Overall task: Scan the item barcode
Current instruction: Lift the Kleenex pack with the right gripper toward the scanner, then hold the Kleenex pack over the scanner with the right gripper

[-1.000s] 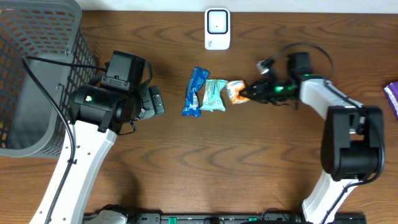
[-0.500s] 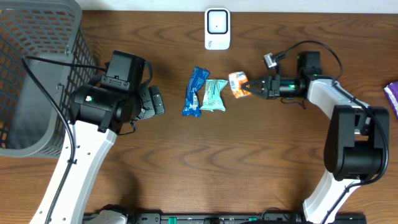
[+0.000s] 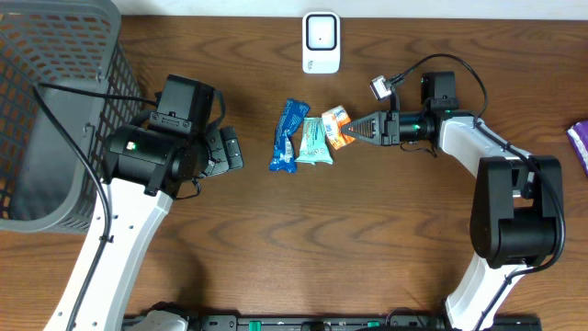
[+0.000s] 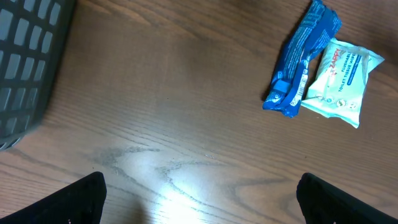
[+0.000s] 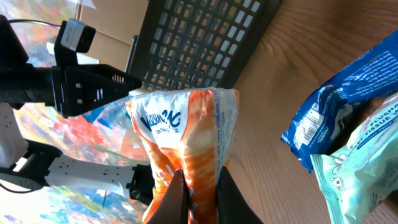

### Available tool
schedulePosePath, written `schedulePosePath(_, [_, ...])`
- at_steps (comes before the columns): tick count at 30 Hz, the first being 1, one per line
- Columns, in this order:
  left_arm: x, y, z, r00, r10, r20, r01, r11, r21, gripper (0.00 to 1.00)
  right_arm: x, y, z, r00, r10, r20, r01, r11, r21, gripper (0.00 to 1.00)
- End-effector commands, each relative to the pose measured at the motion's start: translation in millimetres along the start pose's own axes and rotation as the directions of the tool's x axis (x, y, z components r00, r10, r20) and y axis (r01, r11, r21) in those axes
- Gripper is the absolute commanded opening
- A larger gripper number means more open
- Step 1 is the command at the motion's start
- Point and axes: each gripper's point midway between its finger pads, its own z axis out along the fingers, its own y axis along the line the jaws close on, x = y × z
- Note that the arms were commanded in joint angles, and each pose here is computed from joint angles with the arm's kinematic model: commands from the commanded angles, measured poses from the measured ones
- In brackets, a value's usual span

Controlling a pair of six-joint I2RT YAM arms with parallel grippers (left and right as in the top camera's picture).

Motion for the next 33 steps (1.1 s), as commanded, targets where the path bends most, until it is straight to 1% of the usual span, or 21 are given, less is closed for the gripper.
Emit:
schedulePosePath(1, [-0.5, 3.4, 2.2, 1.000, -0.012, -0.002, 0.012, 1.000, -0.018, 0.98, -1.5, 3.7, -1.2, 1.000, -0.008, 0.001, 0.008, 0.999, -0.032, 0.01])
schedulePosePath(4, [-0.5, 3.4, 2.2, 1.000, -0.012, -0.002, 0.012, 1.000, -0.018, 0.98, -1.5, -2.8, 0.1, 1.000, 0.004, 0.001, -0.004, 1.000, 0.006, 0.01])
schedulePosePath(7, [-0.4, 3.4, 2.3, 1.000, -0.012, -0.002, 0.012, 1.000, -0.018, 0.98, -1.7, -24.7, 2.2, 0.989, 0.147, 0.021, -0.148, 0.980, 0.133, 0.01])
schedulePosePath(8, [-0.4, 3.4, 2.3, 1.000, -0.012, -0.002, 0.012, 1.000, -0.018, 0.98, -2.2, -30.8, 3.2, 0.983, 0.179, 0.032, -0.182, 0.969, 0.168, 0.01])
schedulePosePath(9, [-0.5, 3.4, 2.2, 1.000, -0.012, -0.002, 0.012, 1.000, -0.018, 0.98, -3.3, -33.4, 5.6, 0.983, 0.183, 0.035, -0.186, 0.965, 0.185, 0.01])
schedulePosePath(12, [-0.5, 3.4, 2.2, 1.000, -0.012, -0.002, 0.012, 1.000, -0.018, 0.98, -9.7, -35.3, 19.2, 0.989, 0.145, 0.030, -0.148, 0.967, 0.208, 0.01])
schedulePosePath(15, [-0.5, 3.4, 2.2, 1.000, -0.012, -0.002, 0.012, 1.000, -0.018, 0.98, -26.4, -47.6, 34.5, 0.989, 0.122, 0.086, -0.142, 0.942, 0.303, 0.01])
schedulePosePath(18, [-0.5, 3.3, 2.2, 1.000, -0.012, -0.002, 0.012, 1.000, -0.017, 0.98, -48.8, -52.8, 47.2, 0.992, -0.001, 0.128, -0.048, 0.923, 0.383, 0.01])
schedulePosePath(20, [-0.5, 3.4, 2.2, 1.000, -0.012, -0.002, 0.012, 1.000, -0.018, 0.98, -67.7, -59.8, 50.4, 0.983, -0.077, 0.169, -0.013, 0.880, 0.474, 0.01])
schedulePosePath(22, [-0.4, 3.4, 2.3, 1.000, -0.012, -0.002, 0.012, 1.000, -0.018, 0.98, -87.2, -66.4, 49.4, 0.966, -0.158, 0.204, 0.013, 0.819, 0.573, 0.01])
schedulePosePath(23, [-0.4, 3.4, 2.3, 1.000, -0.012, -0.002, 0.012, 1.000, -0.018, 0.98, -96.6, -69.5, 46.9, 0.955, -0.200, 0.217, 0.022, 0.782, 0.623, 0.01])
schedulePosePath(25, [-0.5, 3.4, 2.2, 1.000, -0.012, -0.002, 0.012, 1.000, -0.018, 0.98, -131.8, -74.6, 31.1, 0.903, -0.353, 0.245, 0.024, 0.611, 0.791, 0.01])
schedulePosePath(28, [-0.5, 3.4, 2.2, 1.000, -0.012, -0.002, 0.012, 1.000, -0.018, 0.98, -160.6, -59.2, 27.6, 0.853, -0.489, 0.182, 0.083, 0.472, 0.878, 0.01])
schedulePosePath(29, [-0.4, 3.4, 2.3, 1.000, -0.012, -0.002, 0.012, 1.000, -0.018, 0.98, -169.7, -52.8, 26.1, 0.833, -0.535, 0.144, 0.107, 0.410, 0.906, 0.01])
schedulePosePath(30, [-0.4, 3.3, 2.3, 1.000, -0.012, -0.003, 0.012, 1.000, -0.017, 0.98, -179.0, -46.6, 22.0, 0.806, -0.585, 0.091, 0.125, 0.318, 0.940, 0.01])
schedulePosePath(31, [-0.5, 3.4, 2.2, 1.000, -0.012, -0.002, 0.012, 1.000, -0.018, 0.98, -188.7, -39.9, 13.4, 0.772, -0.635, 0.024, 0.126, 0.189, 0.974, 0.01])
schedulePosePath(32, [-0.4, 3.4, 2.3, 1.000, -0.012, -0.002, 0.012, 1.000, -0.018, 0.98, -193.9, -35.6, 7.1, 0.751, -0.660, -0.023, 0.118, 0.100, 0.988, 0.01])
schedulePosePath(33, [-0.5, 3.4, 2.2, 1.000, -0.012, -0.002, 0.012, 1.000, -0.018, 0.98, -200.8, -29.2, -0.8, 0.717, -0.690, -0.103, 0.110, -0.034, 0.993, 0.01])
